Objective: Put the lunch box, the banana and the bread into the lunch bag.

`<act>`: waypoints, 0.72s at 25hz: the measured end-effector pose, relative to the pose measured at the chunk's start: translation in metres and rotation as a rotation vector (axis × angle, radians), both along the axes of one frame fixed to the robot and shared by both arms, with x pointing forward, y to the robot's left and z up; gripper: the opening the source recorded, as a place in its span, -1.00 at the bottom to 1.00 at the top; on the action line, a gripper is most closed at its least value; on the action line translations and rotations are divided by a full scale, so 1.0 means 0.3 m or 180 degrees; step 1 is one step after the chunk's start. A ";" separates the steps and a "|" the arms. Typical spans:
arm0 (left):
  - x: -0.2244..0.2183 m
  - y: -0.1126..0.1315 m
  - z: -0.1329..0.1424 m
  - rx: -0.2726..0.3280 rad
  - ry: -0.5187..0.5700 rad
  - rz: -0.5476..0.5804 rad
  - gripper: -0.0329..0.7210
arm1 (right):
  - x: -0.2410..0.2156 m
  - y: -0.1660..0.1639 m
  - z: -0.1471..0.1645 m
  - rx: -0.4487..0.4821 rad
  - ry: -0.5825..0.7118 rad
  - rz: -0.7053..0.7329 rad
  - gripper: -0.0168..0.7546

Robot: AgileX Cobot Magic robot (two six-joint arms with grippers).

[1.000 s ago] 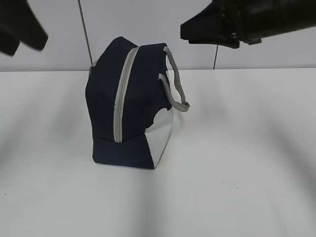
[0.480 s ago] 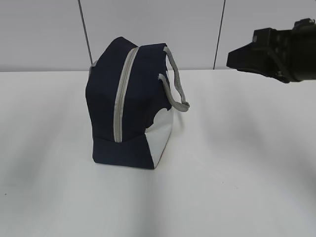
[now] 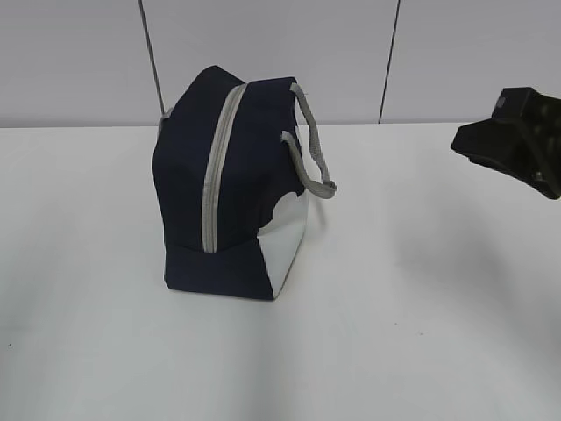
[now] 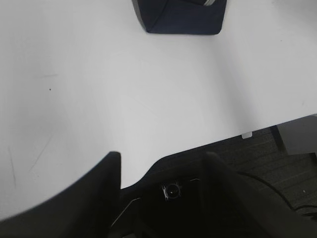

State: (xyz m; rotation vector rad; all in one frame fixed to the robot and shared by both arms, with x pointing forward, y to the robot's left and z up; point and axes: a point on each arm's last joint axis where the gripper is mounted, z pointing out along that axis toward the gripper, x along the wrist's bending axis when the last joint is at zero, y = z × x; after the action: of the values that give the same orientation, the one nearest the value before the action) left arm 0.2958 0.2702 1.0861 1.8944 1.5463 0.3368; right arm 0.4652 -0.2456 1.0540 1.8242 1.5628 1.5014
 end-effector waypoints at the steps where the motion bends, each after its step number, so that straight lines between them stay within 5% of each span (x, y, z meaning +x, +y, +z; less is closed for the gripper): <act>1: -0.013 0.008 -0.005 0.0020 -0.0040 0.0008 0.07 | -0.005 -0.001 -0.003 0.0005 0.0006 -0.0002 -0.50; 11: -0.053 0.048 -0.099 0.0303 -0.0064 0.0086 0.07 | -0.068 -0.009 -0.004 0.0025 -0.0067 -0.0007 -0.50; 18: -0.047 0.047 -0.111 0.0308 -0.0080 0.0091 0.07 | -0.116 -0.016 -0.025 0.0023 -0.0075 -0.0013 -0.50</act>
State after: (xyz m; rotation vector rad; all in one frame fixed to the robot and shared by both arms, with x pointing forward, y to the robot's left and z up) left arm 0.2816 0.2844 1.0530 1.9356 1.5671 0.4539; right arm 0.4304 -0.2505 1.0466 1.8061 1.5441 1.5232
